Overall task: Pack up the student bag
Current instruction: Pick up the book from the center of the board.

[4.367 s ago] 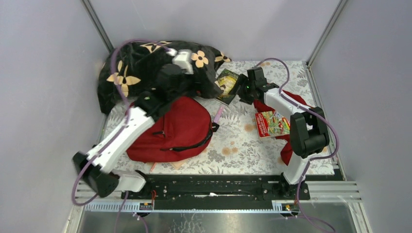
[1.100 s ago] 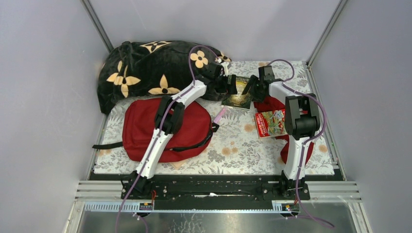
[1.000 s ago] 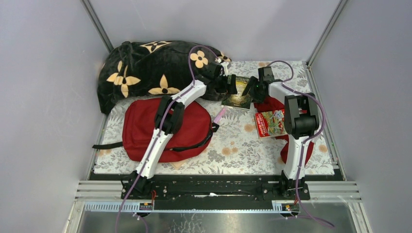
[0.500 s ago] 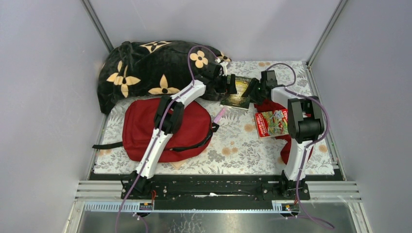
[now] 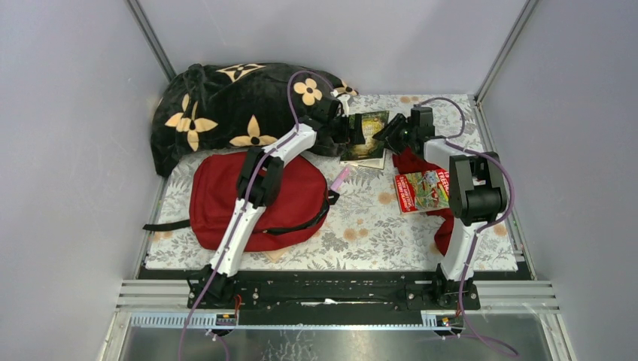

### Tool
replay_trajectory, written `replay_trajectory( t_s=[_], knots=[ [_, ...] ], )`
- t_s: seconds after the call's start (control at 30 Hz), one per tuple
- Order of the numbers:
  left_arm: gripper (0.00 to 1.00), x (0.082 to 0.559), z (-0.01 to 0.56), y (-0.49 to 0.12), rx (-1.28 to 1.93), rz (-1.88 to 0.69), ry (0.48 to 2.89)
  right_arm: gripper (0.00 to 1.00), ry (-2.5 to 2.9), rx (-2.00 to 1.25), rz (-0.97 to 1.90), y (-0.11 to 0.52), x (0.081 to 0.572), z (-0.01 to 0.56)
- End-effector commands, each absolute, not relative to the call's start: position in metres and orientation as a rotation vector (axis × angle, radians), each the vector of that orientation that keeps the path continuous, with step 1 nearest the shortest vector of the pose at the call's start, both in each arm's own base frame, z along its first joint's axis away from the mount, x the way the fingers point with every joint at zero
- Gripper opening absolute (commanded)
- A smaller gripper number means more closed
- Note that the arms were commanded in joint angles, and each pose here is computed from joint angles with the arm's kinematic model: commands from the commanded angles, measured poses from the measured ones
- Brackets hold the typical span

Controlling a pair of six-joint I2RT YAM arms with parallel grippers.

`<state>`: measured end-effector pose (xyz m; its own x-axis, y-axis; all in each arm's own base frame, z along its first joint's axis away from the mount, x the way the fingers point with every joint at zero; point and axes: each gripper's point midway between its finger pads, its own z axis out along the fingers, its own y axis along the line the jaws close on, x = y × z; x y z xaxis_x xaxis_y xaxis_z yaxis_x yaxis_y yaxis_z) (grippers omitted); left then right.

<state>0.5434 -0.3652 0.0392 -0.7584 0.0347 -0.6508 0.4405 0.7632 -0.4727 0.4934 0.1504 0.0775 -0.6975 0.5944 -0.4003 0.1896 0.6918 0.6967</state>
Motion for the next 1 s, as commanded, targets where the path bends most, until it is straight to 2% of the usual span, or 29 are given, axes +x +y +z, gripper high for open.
replay_trajectory(
  t_s=[0.0, 0.07, 0.2, 0.37, 0.53, 0.57, 0.63, 0.67, 0.73, 0.8, 0.87, 0.9, 0.93, 0.97],
  knots=[
    [0.98, 0.507, -0.006, -0.36, 0.345, -0.851, 2.505, 0.52, 2.084, 0.629, 1.181, 0.18, 0.509, 0.122],
    [0.98, 0.507, -0.004, -0.36, 0.349, -0.852, 2.502, 0.45, 2.075, 0.656, 1.208, 0.181, 0.511, 0.119],
    [0.98, 0.507, 0.002, -0.359, 0.356, -0.843, 2.491, 0.22, 2.091, 0.678, 1.147, 0.174, 0.511, 0.114],
    [0.98, 0.512, 0.017, -0.359, 0.362, -0.84, 2.456, 0.0, 2.122, 0.62, 1.093, 0.172, 0.511, 0.12],
    [0.98, 0.514, 0.03, -0.363, 0.359, -0.862, 2.426, 0.0, 2.082, 0.539, 1.215, 0.185, 0.51, 0.136],
    [0.98, 0.514, 0.031, -0.363, 0.359, -0.868, 2.424, 0.04, 2.069, 0.518, 1.256, 0.19, 0.511, 0.14],
    [0.98, 0.513, 0.03, -0.364, 0.361, -0.877, 2.426, 0.23, 2.056, 0.498, 1.315, 0.196, 0.512, 0.144],
    [0.98, 0.513, 0.029, -0.364, 0.361, -0.881, 2.429, 0.29, 2.054, 0.495, 1.328, 0.197, 0.512, 0.144],
    [0.98, 0.511, 0.026, -0.364, 0.359, -0.884, 2.437, 0.37, 2.064, 0.499, 1.335, 0.198, 0.512, 0.14],
    [0.98, 0.509, 0.023, -0.363, 0.357, -0.88, 2.446, 0.38, 2.083, 0.506, 1.33, 0.198, 0.512, 0.135],
    [0.98, 0.508, 0.022, -0.362, 0.357, -0.879, 2.449, 0.32, 2.111, 0.517, 1.31, 0.196, 0.511, 0.129],
    [0.98, 0.508, 0.022, -0.363, 0.357, -0.88, 2.448, 0.22, 2.124, 0.523, 1.296, 0.195, 0.511, 0.125],
    [0.98, 0.509, 0.024, -0.363, 0.357, -0.88, 2.445, 0.06, 2.136, 0.533, 1.283, 0.194, 0.51, 0.123],
    [0.98, 0.509, 0.026, -0.363, 0.357, -0.878, 2.441, 0.0, 2.145, 0.546, 1.27, 0.193, 0.51, 0.12]
  ],
)
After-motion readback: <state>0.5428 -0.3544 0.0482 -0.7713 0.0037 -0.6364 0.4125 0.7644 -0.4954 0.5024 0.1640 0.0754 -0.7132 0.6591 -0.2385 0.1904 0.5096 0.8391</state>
